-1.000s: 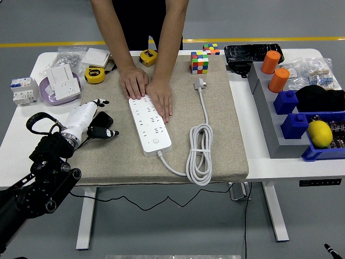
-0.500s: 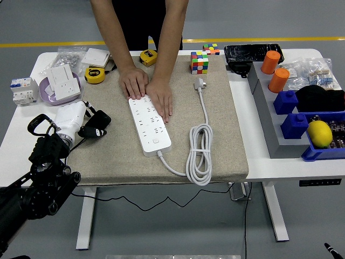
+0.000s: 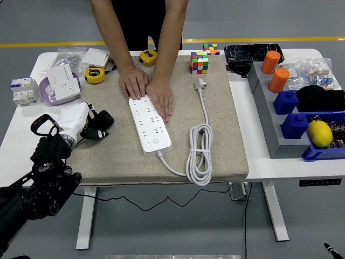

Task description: Pick up the plug,place it near the board,insert it into the board,press the button

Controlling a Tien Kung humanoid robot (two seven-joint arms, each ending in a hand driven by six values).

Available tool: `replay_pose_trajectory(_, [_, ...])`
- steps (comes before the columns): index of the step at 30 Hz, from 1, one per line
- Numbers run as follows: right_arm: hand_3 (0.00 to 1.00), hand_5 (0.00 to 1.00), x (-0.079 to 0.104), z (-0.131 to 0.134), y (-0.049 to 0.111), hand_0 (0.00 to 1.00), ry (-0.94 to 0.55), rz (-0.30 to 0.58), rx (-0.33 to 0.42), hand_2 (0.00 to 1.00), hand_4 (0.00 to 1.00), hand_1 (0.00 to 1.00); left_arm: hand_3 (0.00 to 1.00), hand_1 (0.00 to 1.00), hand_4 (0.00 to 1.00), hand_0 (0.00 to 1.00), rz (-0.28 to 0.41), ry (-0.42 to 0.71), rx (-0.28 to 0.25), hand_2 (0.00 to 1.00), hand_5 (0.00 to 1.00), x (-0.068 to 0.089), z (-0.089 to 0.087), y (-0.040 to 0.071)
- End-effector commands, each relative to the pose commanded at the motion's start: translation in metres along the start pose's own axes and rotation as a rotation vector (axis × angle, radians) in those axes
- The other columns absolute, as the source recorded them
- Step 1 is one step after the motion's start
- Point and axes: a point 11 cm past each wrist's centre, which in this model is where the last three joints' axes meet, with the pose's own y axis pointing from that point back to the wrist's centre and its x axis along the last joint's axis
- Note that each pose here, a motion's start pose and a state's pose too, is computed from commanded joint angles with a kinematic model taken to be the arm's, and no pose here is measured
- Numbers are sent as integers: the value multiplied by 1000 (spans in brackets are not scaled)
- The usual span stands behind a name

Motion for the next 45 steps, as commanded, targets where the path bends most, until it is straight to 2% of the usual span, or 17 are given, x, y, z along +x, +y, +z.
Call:
replay_pose_trajectory(7, [793,833,1,2,0,998,4,1,-4,752,998,835,410,316,957,279,10,44,-34,341,195,8,9,1])
replay_pose_trajectory(11, [793,833,1,2,0,998,5,1,-4,752,998,835,410,316,957,279,-3,56,-86,341,195,14,20,1])
replay_pose_trajectory(14, [793,833,2,2,0,998,6,2,-5,752,998,835,409,318,938,282,-24,46,-172,340,188,20,38,2])
replay_pose_trajectory(20, [793,833,3,0,0,998,8,3,-3,752,998,835,402,321,918,287,-53,-33,-370,339,180,30,83,7])
replay_pose_trajectory(22, [793,833,3,-2,0,998,8,3,0,752,998,835,402,321,918,287,-59,-57,-414,339,180,29,94,8])
replay_pose_trajectory(24, [792,831,3,-3,0,998,7,3,3,752,998,836,401,327,903,291,-61,-85,-436,335,177,29,100,8])
replay_pose_trajectory(30, [793,830,3,-2,0,998,8,4,0,752,998,836,396,331,890,294,-56,-134,-456,330,183,28,107,4])
replay_pose_trajectory(36, [793,829,4,-4,-1,998,6,5,3,752,998,836,393,334,880,297,-53,-165,-423,326,180,28,94,-5])
replay_pose_trajectory(45, [792,829,5,-6,-1,998,4,8,8,752,998,837,389,337,880,297,-74,-191,-401,325,182,23,82,-9])
